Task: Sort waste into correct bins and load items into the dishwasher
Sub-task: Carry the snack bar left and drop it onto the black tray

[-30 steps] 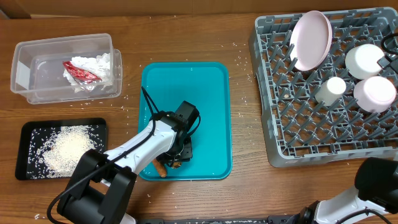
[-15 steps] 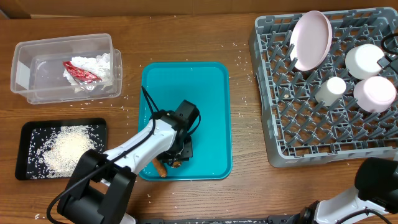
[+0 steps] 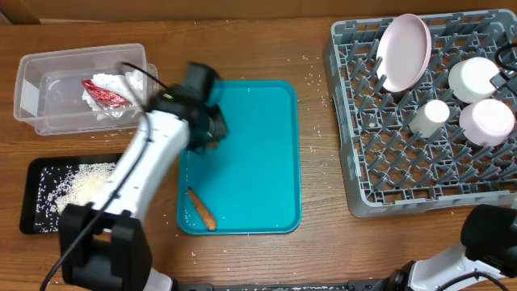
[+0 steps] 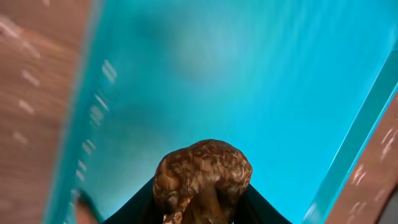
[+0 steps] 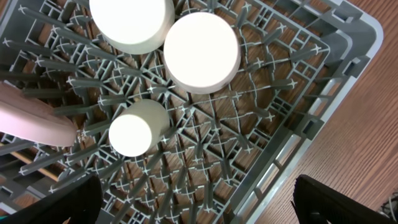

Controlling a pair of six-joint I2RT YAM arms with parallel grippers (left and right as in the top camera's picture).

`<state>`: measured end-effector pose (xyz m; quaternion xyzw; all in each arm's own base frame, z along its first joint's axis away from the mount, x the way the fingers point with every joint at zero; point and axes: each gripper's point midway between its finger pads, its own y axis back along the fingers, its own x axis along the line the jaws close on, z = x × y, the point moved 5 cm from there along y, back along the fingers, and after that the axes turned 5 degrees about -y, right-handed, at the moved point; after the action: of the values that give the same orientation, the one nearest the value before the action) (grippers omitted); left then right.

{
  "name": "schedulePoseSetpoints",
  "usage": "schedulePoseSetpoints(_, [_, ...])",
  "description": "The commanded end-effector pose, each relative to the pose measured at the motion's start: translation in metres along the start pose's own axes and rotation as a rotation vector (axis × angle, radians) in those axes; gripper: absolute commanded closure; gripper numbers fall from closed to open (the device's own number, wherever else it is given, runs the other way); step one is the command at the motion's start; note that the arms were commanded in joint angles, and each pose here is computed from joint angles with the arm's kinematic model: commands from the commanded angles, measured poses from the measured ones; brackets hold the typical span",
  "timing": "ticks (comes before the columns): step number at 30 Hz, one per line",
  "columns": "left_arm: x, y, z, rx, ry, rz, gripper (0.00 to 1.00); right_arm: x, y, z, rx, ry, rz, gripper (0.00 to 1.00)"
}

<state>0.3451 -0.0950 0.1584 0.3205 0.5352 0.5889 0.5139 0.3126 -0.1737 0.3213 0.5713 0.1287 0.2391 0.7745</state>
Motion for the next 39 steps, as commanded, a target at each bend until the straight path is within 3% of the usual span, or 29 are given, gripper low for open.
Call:
schedulePoseSetpoints(1, [0.03,0.027,0.05,-0.113,0.119,-0.013,0.64,0.0,0.002,0.001,-0.008,-0.007,0.005,0.0])
schedulePoseSetpoints(6, [0.079,0.044,0.071,-0.137,0.294,0.022,0.66,-0.001,0.002,0.001,-0.008,-0.007,0.005,0.0])
schedulePoseSetpoints(18, [0.198,0.057,0.036,-0.008,0.792,0.298,0.64,-0.001,0.002,0.001,-0.008,-0.007,0.005,0.0])
schedulePoseSetpoints(31, [0.266,0.011,-0.029,0.125,0.996,0.457,0.64,-0.001,0.002,0.001,-0.008,-0.007,0.005,0.0])
schedulePoseSetpoints(39, [0.278,0.004,-0.025,0.059,0.998,0.476,0.55,-0.001,0.002,0.001,-0.008,-0.007,0.005,0.0])
